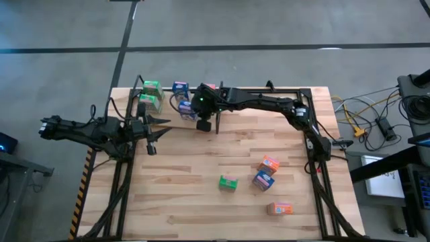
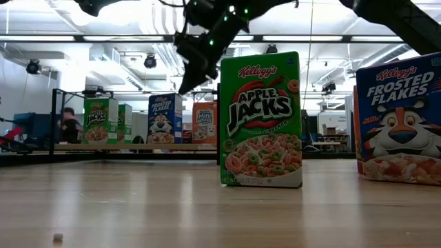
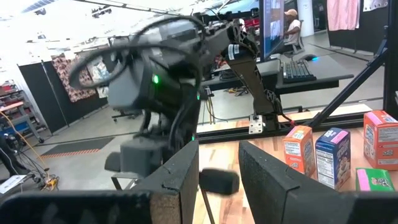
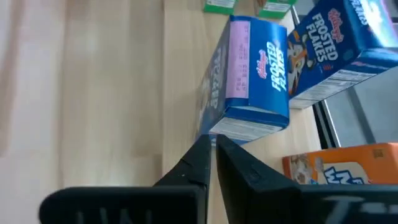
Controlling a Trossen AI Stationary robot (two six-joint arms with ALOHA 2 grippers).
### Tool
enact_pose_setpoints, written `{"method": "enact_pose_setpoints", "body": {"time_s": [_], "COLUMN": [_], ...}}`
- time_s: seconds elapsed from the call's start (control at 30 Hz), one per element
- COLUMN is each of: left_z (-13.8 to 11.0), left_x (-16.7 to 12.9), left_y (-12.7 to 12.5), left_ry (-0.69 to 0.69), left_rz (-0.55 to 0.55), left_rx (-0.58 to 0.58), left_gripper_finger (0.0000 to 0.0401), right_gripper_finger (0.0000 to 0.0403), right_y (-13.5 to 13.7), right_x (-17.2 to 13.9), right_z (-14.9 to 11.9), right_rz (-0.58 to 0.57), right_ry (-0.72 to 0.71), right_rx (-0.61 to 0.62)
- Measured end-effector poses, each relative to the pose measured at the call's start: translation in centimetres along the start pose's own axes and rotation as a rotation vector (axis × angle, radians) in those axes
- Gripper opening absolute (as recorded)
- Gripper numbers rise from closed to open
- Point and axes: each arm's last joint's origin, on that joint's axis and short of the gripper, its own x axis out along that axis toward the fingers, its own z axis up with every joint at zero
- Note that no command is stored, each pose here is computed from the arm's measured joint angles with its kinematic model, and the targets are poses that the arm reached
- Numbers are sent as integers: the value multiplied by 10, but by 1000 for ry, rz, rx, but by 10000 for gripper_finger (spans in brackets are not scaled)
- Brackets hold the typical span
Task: Stack cereal on shelf
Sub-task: Put the top blue cereal box on the shelf aligned with the blue cereal box
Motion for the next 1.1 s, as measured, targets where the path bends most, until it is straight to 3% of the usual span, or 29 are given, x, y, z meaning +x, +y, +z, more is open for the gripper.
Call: {"method": "enact_pose_setpoints", "body": {"time_s": [0.33,1.1], "left_z": [0,0], "left_x": [0,0], "left_y": [0,0], "left_ry": [0,0], "left_rz": [0,1], "left_rx": [0,11], "left_gripper_finger": [97,97], "right_gripper_finger": [13,13], "right_y": [-1,-13], "right_x": [22,36], "right_z": [-12,-4], "right_rz": [-94,-170], "right_ry": [-33,-340], "right_rx": [-2,-47]}}
